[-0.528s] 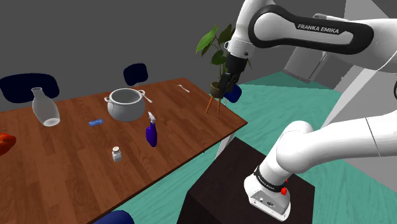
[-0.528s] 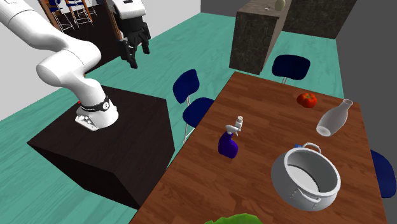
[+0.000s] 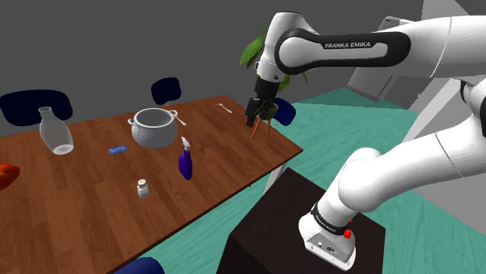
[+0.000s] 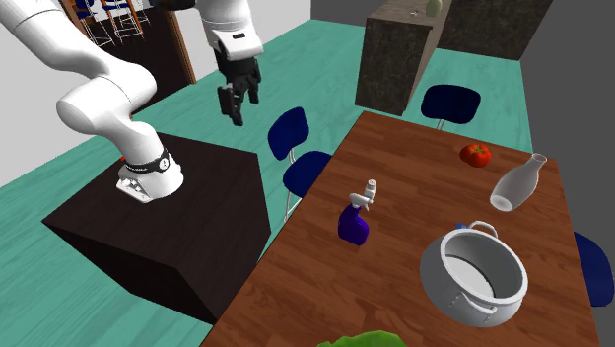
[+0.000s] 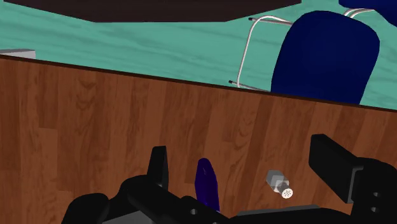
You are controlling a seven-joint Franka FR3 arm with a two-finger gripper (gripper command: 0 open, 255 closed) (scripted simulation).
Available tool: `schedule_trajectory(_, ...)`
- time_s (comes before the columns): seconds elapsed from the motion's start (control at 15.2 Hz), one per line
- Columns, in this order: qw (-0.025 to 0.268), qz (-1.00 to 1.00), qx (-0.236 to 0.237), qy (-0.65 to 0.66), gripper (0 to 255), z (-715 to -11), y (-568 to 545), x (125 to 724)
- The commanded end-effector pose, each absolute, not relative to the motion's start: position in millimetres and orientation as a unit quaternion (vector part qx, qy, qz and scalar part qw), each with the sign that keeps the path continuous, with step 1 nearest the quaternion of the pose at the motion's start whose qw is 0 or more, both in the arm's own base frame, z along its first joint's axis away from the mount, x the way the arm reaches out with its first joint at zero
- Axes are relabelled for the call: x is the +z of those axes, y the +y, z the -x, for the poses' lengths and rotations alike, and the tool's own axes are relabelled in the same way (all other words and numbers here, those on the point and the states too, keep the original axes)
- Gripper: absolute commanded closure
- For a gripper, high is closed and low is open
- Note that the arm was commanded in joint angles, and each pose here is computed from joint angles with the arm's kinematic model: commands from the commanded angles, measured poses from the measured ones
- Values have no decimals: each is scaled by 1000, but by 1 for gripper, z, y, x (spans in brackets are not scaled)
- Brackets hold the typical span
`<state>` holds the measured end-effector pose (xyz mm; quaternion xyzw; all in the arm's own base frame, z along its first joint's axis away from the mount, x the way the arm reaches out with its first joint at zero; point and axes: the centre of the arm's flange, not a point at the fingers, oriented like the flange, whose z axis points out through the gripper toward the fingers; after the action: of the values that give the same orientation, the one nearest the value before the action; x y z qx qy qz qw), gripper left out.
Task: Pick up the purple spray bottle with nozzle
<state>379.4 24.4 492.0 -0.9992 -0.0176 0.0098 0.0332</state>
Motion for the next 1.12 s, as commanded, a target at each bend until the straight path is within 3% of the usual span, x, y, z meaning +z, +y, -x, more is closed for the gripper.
schedule_trajectory(0.0,31,999,7,-14,0,-399,32,473)
schedule_trajectory(1.06,12,1000,-8,13,0,-551,70,336)
